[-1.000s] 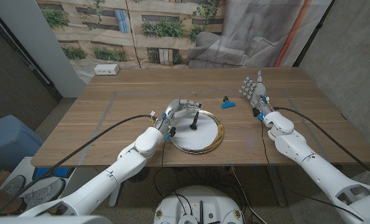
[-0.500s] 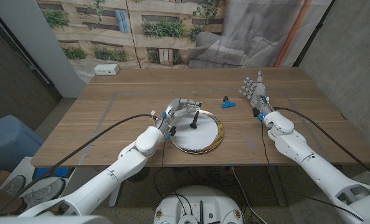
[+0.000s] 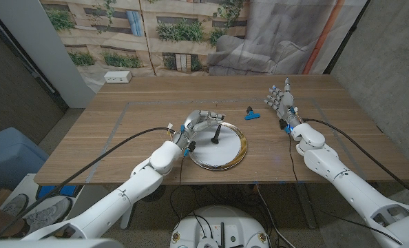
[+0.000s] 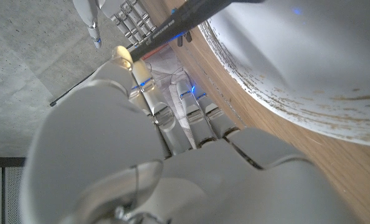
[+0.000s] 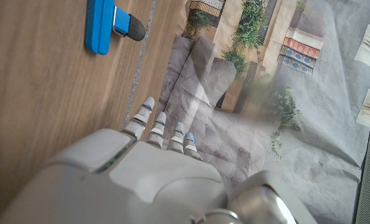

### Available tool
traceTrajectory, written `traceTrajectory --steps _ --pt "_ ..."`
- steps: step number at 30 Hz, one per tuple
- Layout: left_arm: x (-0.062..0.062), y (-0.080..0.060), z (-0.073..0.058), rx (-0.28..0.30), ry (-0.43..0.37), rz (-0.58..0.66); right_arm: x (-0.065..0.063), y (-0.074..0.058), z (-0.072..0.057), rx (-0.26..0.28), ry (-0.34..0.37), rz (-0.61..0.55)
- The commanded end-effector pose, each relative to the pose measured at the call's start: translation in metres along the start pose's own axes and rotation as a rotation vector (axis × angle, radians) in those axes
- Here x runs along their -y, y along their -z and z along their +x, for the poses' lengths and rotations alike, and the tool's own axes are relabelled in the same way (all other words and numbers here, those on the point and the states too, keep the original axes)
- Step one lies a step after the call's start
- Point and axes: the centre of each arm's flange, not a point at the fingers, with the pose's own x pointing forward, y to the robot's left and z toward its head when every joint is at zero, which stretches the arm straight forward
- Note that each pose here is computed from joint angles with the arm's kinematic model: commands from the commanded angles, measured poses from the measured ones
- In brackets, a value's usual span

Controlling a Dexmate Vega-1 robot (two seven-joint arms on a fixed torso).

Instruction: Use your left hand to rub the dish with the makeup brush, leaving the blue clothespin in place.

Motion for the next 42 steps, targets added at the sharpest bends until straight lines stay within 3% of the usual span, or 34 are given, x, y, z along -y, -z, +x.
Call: traceTrajectory --steps 1,19,42 --pt "0.004 -0.001 -0.009 -0.01 0.014 -0.006 0.0 0.0 0.0 0.0 0.0 0.0" --pt "0.012 -0.002 -0.023 -0.021 0.01 -0.024 0.0 0.0 0.0 0.0 0.0 0.0" --pt "0.018 -0.003 -0.018 -0.019 0.012 -0.035 0.0 0.0 0.0 0.0 0.0 0.0"
